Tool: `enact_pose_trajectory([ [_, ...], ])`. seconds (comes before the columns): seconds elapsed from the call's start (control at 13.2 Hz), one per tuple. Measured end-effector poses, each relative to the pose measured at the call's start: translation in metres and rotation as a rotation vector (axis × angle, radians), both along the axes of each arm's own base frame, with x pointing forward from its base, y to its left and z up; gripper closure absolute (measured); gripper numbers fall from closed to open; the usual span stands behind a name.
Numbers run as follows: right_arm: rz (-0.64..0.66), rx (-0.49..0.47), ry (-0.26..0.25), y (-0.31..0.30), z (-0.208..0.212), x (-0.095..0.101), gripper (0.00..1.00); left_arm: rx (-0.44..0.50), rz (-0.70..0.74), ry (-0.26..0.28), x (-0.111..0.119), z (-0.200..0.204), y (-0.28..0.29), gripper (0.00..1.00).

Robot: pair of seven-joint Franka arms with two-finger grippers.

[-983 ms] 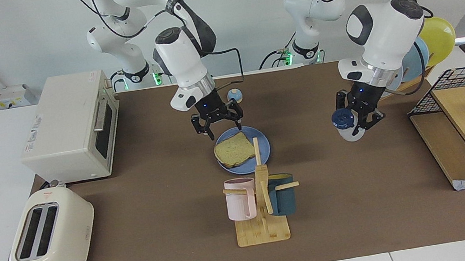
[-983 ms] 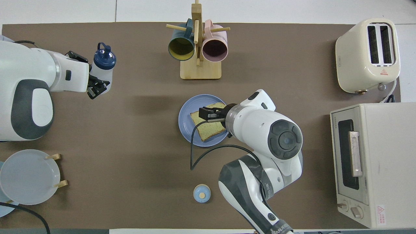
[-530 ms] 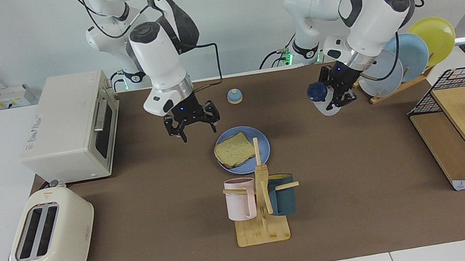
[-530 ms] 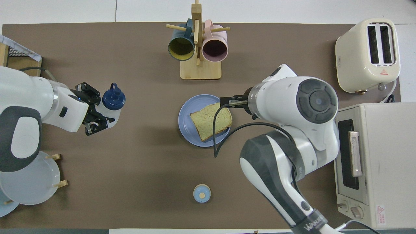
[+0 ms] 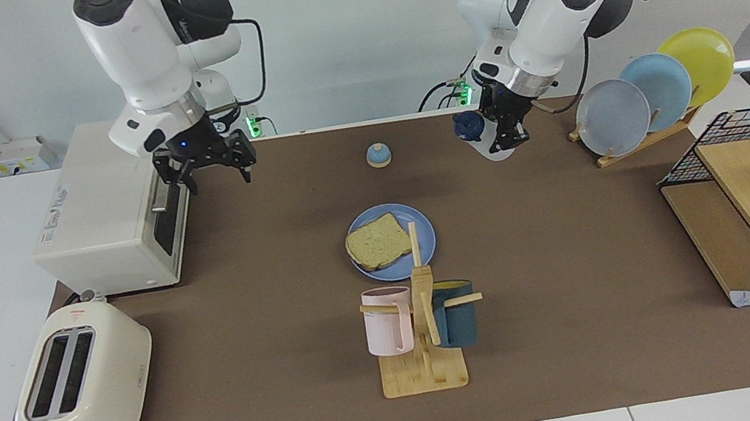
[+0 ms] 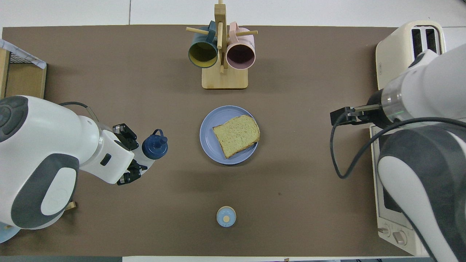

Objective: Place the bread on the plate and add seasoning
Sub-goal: 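Hold the bottle with the left gripper while the right gripper withdraws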

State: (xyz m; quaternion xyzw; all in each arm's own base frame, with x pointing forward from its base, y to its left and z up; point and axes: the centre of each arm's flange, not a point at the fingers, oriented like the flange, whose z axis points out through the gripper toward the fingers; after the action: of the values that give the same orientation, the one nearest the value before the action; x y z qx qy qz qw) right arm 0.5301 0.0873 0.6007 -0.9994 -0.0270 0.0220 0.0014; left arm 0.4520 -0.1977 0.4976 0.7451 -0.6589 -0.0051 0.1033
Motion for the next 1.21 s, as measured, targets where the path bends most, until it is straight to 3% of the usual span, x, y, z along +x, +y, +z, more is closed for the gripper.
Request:
enact_pose_trajectory([
  [0.15,0.009,-0.007,0.017,-0.028,0.020,0.003,0.00,0.006,-0.002,0.009,-0.002,-0.001,0.000,0.54],
  [0.45,-0.008,-0.020,0.032,-0.046,0.014,0.018,0.00,0.007,-0.007,0.005,-0.005,0.007,0.003,0.54],
  [1.21,-0.025,-0.022,0.035,-0.056,0.016,0.018,0.00,0.006,-0.007,0.004,-0.007,0.009,0.004,0.54],
])
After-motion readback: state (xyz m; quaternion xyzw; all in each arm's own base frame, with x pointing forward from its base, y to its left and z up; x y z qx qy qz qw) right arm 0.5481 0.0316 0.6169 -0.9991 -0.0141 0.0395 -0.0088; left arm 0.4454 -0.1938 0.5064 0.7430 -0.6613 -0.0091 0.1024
